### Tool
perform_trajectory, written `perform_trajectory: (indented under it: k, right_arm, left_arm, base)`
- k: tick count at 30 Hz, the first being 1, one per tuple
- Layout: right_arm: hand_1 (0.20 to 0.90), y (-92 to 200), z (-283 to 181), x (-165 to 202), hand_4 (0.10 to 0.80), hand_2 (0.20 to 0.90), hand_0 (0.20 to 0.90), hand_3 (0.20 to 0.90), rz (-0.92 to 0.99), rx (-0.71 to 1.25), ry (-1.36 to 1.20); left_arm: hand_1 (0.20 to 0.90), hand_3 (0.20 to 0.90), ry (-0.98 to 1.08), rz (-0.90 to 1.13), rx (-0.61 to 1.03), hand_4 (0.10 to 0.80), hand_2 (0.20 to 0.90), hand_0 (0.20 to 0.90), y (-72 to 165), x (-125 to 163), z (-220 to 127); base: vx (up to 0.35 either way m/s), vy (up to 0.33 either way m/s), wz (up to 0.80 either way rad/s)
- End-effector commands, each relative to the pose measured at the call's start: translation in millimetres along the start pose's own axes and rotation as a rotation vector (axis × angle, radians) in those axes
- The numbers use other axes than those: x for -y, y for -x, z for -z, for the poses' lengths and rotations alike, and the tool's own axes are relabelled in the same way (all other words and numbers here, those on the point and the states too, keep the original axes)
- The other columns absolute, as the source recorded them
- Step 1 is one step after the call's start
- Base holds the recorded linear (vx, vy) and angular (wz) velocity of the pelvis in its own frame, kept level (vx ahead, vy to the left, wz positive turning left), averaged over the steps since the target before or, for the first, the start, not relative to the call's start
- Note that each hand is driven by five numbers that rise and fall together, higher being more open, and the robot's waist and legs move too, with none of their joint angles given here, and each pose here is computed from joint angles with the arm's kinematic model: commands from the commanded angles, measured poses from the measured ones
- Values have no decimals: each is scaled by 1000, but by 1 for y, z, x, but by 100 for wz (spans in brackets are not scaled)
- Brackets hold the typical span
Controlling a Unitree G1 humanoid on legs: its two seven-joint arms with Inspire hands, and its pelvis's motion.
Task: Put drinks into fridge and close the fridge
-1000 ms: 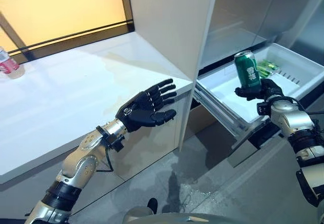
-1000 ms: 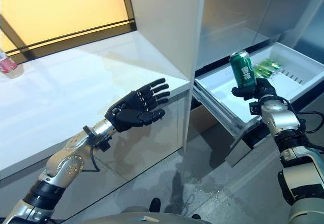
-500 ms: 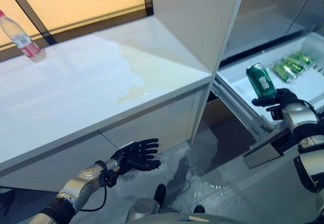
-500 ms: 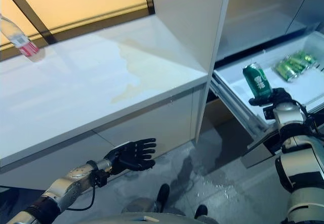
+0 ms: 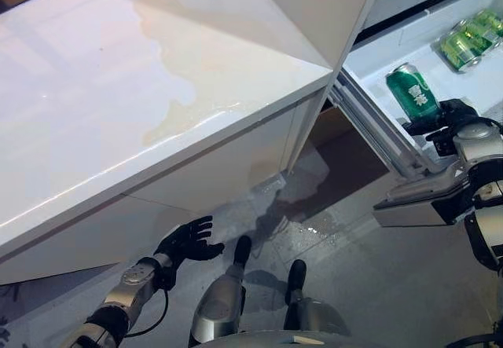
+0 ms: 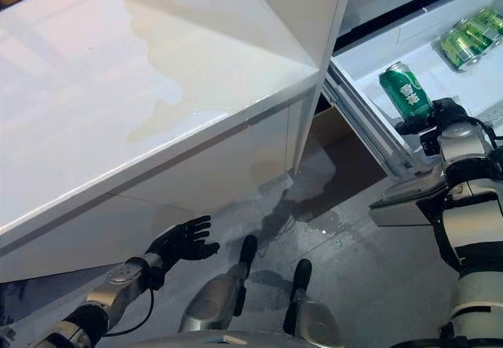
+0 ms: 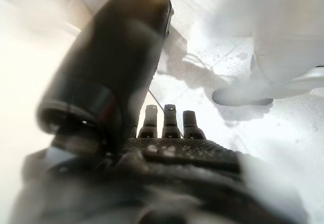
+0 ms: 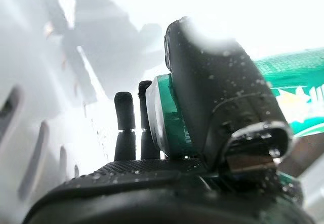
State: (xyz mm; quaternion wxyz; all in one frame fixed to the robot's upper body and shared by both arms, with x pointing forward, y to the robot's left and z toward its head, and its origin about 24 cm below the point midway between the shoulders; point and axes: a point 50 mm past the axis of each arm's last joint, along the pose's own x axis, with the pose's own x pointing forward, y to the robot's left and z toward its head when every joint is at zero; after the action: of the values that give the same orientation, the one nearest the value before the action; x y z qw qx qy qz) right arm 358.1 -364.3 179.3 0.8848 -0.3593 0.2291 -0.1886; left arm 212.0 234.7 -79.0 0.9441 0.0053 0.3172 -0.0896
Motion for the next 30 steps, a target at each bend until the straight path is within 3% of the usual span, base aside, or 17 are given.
perform_trajectory:
  k: [1, 8, 9, 10, 11, 13, 14, 23, 30]
  right_arm:
    - [300, 15, -20, 61, 100, 300, 300, 200, 155, 55, 220]
    - [316, 16, -31, 62, 119, 316, 316, 219, 87, 15, 276]
    - [413, 16, -33, 60, 232, 413, 413, 332, 70, 6, 283]
    - [413, 16, -33, 60, 232, 413, 413, 332, 68, 5, 284]
    - [561, 16, -35, 58, 405, 561, 561, 505, 51, 0, 294]
    - [648, 15, -36, 54, 506, 648, 648, 606, 27, -5, 302]
    - [900, 14, -36, 53, 800, 900, 900, 900, 23, -7, 308]
    - [900, 16, -53, 39, 800, 900, 900, 900, -58, 66, 311]
    - [900, 35, -91, 41, 800, 900, 900, 900, -39, 391, 125]
  left_arm:
    - [900, 900, -24, -42, 48, 800, 900, 900, 4, -9, -1]
    - [900, 900, -41, -55, 27, 800, 900, 900, 0, -13, -3]
    - [900, 900, -43, -53, 28, 800, 900, 900, 0, -13, -4]
    - [900, 900, -42, -53, 28, 800, 900, 900, 0, -13, -5]
    - [900, 900, -42, -51, 31, 800, 900, 900, -1, -12, -5]
    - [900, 900, -47, -44, 34, 800, 900, 900, -2, -9, -7]
    - [900, 900, -48, -42, 35, 800, 900, 900, -3, -8, -7]
    - [900, 900, -51, -49, 16, 800, 900, 900, -3, -5, -2]
    - [900, 900, -32, -100, -31, 800, 900, 900, 5, -11, 13]
  base:
    - [-23, -33, -1]
    - [-9, -19, 0]
    - [0, 0, 0]
    - [0, 0, 0]
    - [-17, 8, 4]
    - [-10, 6, 2]
    - [0, 0, 0]
    - [-3, 16, 1]
    - [7, 55, -4]
